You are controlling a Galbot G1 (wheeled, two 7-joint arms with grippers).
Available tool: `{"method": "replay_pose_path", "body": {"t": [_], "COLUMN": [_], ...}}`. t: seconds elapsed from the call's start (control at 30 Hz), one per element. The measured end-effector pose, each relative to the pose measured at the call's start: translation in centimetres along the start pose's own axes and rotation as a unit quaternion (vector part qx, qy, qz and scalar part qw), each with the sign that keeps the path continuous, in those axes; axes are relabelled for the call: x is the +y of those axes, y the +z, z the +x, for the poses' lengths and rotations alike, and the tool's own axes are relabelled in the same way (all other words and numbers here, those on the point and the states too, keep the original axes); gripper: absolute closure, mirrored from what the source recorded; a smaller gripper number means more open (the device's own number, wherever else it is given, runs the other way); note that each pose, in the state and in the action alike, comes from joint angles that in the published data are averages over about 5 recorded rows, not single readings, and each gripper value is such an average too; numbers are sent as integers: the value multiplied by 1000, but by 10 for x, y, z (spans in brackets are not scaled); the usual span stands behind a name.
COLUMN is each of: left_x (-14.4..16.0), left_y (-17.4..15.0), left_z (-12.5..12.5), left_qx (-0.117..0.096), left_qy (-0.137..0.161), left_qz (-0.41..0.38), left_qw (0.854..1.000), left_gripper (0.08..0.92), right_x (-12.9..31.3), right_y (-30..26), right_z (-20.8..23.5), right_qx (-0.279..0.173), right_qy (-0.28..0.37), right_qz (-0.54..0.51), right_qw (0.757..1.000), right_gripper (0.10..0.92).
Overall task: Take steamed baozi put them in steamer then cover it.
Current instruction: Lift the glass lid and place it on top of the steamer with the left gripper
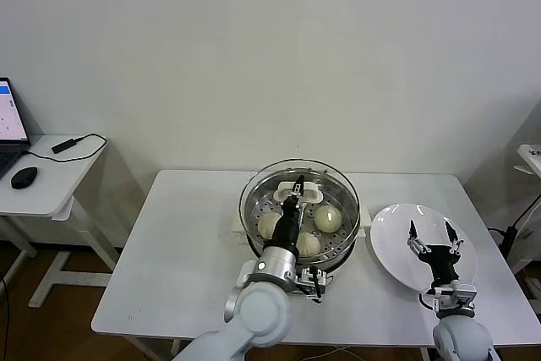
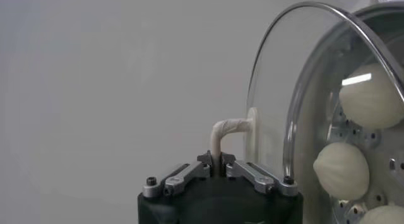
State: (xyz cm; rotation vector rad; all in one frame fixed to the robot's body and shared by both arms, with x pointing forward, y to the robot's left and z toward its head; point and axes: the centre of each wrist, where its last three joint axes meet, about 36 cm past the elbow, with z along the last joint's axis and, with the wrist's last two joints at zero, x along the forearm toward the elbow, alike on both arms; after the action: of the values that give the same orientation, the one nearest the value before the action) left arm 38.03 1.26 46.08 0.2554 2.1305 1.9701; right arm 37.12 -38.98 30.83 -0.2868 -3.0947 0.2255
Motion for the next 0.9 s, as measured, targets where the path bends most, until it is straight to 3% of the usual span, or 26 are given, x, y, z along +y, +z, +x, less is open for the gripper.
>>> {"method": "replay_pose_path", "body": {"t": [0.9], "left_x": [-25], "left_y": [-6], "left_z": [-18], "left_qx": [-14], "left_qy": [24], "left_qz": [-45], "left_qw": [999], "left_gripper": [807], "right_x": [-1], "right_y": [3], "right_z": [-1], "right_qx": [4], "right_qy": [3], "right_qz": [0], "right_qw": [1000], "right_gripper": [200]}}
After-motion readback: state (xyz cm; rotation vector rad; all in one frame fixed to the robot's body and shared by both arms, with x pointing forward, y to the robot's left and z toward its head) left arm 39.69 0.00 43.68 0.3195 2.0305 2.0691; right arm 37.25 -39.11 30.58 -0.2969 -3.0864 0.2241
